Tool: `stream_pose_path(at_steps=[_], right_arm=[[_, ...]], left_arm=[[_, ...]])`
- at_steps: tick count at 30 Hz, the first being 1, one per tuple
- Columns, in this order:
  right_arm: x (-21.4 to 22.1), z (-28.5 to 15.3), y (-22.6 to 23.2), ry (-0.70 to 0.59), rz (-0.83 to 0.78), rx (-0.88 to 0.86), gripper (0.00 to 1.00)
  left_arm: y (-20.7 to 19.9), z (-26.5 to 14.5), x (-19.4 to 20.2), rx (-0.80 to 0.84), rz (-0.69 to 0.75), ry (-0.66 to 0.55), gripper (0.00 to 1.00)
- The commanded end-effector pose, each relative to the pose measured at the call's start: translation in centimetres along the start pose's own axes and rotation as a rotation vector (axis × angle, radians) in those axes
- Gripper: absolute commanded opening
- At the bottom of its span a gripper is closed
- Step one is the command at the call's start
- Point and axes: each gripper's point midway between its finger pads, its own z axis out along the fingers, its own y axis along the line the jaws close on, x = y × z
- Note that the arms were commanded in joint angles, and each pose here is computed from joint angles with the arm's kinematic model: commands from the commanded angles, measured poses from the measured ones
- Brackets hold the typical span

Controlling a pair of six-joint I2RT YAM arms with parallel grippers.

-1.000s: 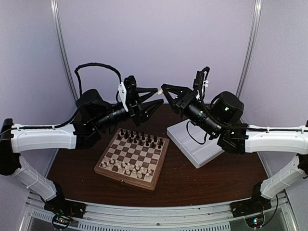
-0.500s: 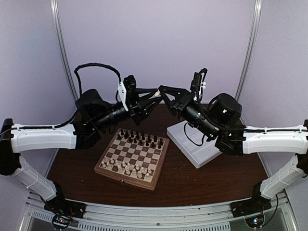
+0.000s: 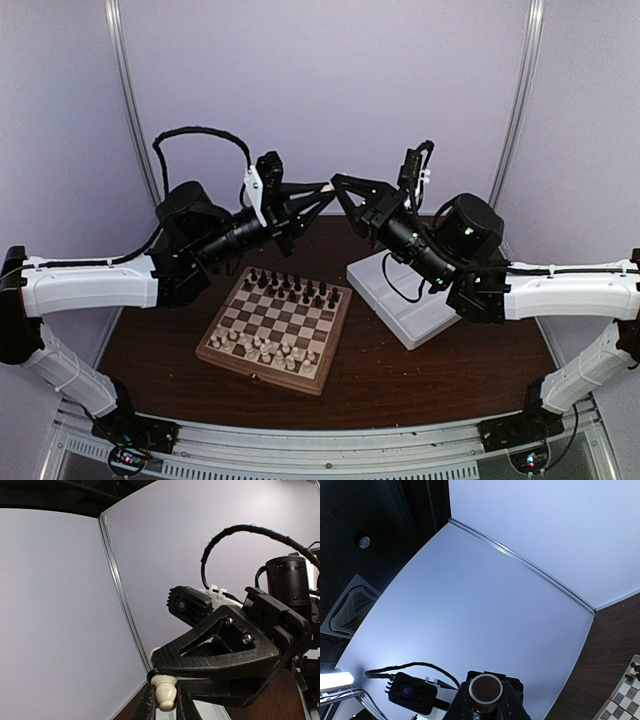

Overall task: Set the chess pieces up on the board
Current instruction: Place the chess piece on the chessboard.

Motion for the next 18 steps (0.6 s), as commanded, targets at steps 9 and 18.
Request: stream_pose_path(at_steps=[9, 18], right_arm=[[-0.8, -2.6, -1.3, -0.023, -0.107, 0.100, 0.37], [-3.0, -10.0, -4.3, 0.046, -0.392, 0.373, 0.71]], left_arm=[[1.2, -1.6, 0.9, -0.080, -0.033, 0.135, 0.00], [0.9, -10.7, 6.1, -0.209, -0.244, 0.592, 0.00]])
